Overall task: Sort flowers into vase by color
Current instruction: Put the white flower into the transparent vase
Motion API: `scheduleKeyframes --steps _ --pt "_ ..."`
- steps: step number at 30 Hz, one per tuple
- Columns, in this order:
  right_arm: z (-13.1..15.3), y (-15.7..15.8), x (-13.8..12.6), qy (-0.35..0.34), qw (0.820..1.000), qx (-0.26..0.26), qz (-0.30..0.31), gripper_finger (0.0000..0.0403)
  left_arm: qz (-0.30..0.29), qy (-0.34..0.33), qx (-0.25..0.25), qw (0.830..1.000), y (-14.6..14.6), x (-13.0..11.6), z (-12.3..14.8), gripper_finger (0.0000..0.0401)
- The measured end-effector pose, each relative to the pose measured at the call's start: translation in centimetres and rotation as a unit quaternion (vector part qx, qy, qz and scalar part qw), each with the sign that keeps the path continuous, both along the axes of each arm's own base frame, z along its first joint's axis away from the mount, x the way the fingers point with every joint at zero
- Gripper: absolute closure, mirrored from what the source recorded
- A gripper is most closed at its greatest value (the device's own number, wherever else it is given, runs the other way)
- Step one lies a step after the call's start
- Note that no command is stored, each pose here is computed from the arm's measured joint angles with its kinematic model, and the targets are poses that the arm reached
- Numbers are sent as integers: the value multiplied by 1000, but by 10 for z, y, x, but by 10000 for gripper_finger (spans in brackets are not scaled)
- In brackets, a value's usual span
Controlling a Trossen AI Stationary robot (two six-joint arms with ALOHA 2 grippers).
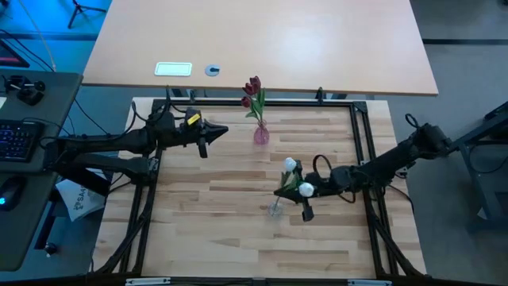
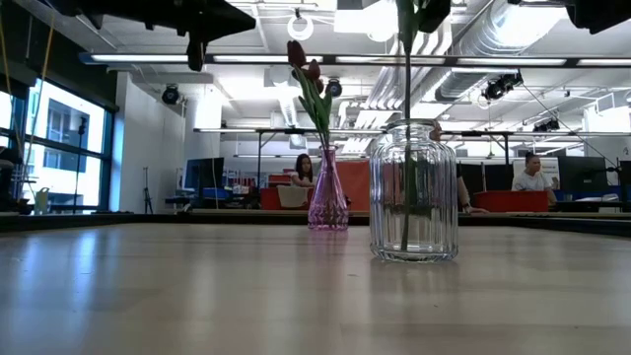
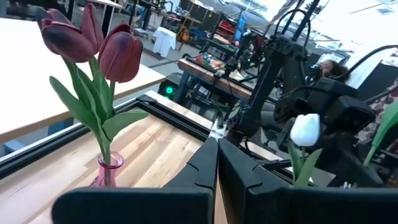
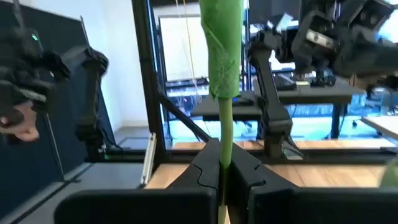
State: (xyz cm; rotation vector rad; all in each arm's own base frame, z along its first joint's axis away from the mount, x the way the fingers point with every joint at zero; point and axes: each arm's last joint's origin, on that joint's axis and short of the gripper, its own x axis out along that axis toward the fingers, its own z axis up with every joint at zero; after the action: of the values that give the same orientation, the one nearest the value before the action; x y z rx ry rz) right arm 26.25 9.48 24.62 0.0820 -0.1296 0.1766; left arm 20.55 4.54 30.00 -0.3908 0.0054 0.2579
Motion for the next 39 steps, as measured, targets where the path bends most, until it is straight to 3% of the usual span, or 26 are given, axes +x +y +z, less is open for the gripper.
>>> scheduleKeyframes --steps 15,28,32,39 --pt "-15 0 1 73 997 -20 -13 403 -10 3 12 1000 -4 1 0 401" --pt "-24 2 0 136 988 60 31 399 -9 -1 12 1000 -4 1 1 400" --pt "-29 1 -5 187 979 72 46 358 3 -1 13 1000 -3 1 1 400" --pt "-13 -5 -20 199 976 80 46 228 21 0 13 1000 -2 0 1 400"
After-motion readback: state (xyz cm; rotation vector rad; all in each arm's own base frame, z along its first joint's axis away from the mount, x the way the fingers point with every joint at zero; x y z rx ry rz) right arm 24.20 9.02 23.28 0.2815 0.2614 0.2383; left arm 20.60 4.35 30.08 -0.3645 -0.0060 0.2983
